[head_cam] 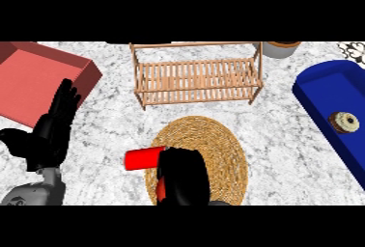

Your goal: Pick the tomato from the placemat and place it in the tiered shelf

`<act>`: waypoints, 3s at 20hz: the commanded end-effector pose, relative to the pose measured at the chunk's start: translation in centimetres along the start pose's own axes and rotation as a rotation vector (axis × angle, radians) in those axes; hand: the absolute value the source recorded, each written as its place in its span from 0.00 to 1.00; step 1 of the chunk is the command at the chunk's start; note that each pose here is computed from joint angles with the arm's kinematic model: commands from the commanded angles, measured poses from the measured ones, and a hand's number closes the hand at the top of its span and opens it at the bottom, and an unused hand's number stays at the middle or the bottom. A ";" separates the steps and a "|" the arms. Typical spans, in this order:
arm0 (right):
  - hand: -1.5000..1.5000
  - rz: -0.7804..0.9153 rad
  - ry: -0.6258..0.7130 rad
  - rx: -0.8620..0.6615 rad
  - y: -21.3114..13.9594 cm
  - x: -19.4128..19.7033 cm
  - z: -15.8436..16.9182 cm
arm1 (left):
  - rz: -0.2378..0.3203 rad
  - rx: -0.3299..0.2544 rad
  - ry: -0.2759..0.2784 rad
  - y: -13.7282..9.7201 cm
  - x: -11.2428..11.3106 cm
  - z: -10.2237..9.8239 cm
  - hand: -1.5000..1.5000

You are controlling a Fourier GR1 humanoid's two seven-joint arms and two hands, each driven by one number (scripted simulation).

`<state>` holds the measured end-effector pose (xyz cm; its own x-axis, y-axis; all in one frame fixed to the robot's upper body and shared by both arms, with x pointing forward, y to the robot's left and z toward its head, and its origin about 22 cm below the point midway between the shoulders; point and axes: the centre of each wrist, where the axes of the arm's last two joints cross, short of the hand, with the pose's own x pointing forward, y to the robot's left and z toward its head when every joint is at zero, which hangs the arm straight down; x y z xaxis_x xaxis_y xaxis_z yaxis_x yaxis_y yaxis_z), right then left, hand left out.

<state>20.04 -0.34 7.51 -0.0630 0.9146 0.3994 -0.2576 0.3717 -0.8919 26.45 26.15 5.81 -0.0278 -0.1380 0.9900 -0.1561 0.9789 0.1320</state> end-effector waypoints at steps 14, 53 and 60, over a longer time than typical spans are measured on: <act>1.00 -0.251 0.152 -0.491 -12.9 4.6 2.0 | -0.004 0.028 0.013 2.0 -0.4 0.4 0.50; 0.00 -0.489 0.233 -0.617 -12.4 -3.9 -17.9 | 0.002 0.014 -0.016 -0.3 0.4 -0.8 0.50; 0.00 -0.561 0.136 -0.620 -13.7 -3.3 -18.2 | 0.018 -0.009 -0.006 0.7 0.6 1.3 0.50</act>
<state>41.09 -5.84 14.20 0.0810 0.6023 0.7942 0.3589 0.7257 -0.5870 25.82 25.97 6.04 -0.0344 -0.1318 0.9907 -0.1589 0.9794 0.1247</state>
